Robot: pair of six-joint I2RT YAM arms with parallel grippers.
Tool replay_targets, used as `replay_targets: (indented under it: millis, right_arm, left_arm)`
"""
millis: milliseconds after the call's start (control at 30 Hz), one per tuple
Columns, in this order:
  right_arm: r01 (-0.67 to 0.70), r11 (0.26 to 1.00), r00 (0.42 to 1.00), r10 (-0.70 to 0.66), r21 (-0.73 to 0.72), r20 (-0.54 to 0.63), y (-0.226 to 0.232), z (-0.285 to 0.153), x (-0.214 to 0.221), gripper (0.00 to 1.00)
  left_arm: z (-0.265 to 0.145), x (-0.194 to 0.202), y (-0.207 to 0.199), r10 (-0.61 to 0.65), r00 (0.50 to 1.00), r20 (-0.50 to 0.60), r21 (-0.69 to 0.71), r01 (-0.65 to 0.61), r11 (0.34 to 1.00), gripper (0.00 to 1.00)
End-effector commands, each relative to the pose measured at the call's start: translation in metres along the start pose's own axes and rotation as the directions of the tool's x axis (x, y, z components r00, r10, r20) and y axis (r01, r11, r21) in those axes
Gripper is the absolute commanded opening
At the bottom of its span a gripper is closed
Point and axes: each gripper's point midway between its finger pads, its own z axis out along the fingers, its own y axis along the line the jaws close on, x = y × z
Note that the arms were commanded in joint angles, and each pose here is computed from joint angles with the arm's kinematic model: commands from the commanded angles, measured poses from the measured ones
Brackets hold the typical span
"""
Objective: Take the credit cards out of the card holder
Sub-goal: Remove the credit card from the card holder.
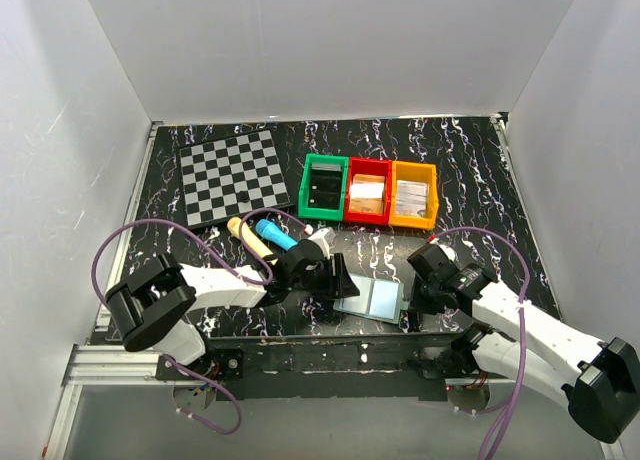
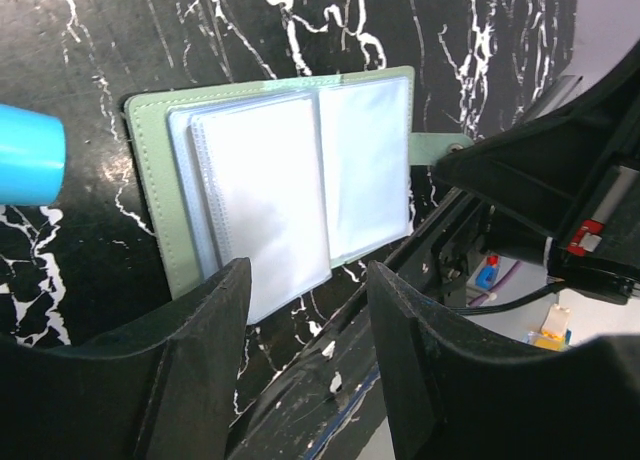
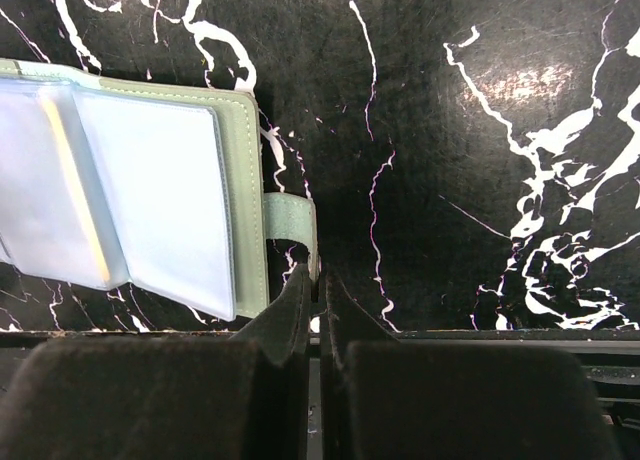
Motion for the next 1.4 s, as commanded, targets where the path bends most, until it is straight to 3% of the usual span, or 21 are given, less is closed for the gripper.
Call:
replay_targets:
  millis: [0, 933, 1367]
  right_arm:
    - [0.012, 1.000, 1.000, -0.012, -0.016, -0.001, 0.002, 0.002, 0.001, 0.01]
    - [0.016, 0.999, 1.000, -0.017, -0.036, -0.024, 0.006, 0.005, 0.005, 0.01]
    - [0.016, 0.999, 1.000, -0.017, -0.038, -0.026, 0.008, 0.004, 0.004, 0.01]
  left_arm:
    - [0.003, -0.002, 0.005, 0.001, 1.000, 0.006, -0.035, -0.001, 0.999, 0.50]
    - [0.018, 0.008, -0.008, 0.079, 0.995, -0.063, 0.003, -0.079, 0.997, 0.50]
    - [0.027, 0.020, -0.069, 0.253, 0.961, -0.110, 0.222, -0.224, 0.949, 0.50]
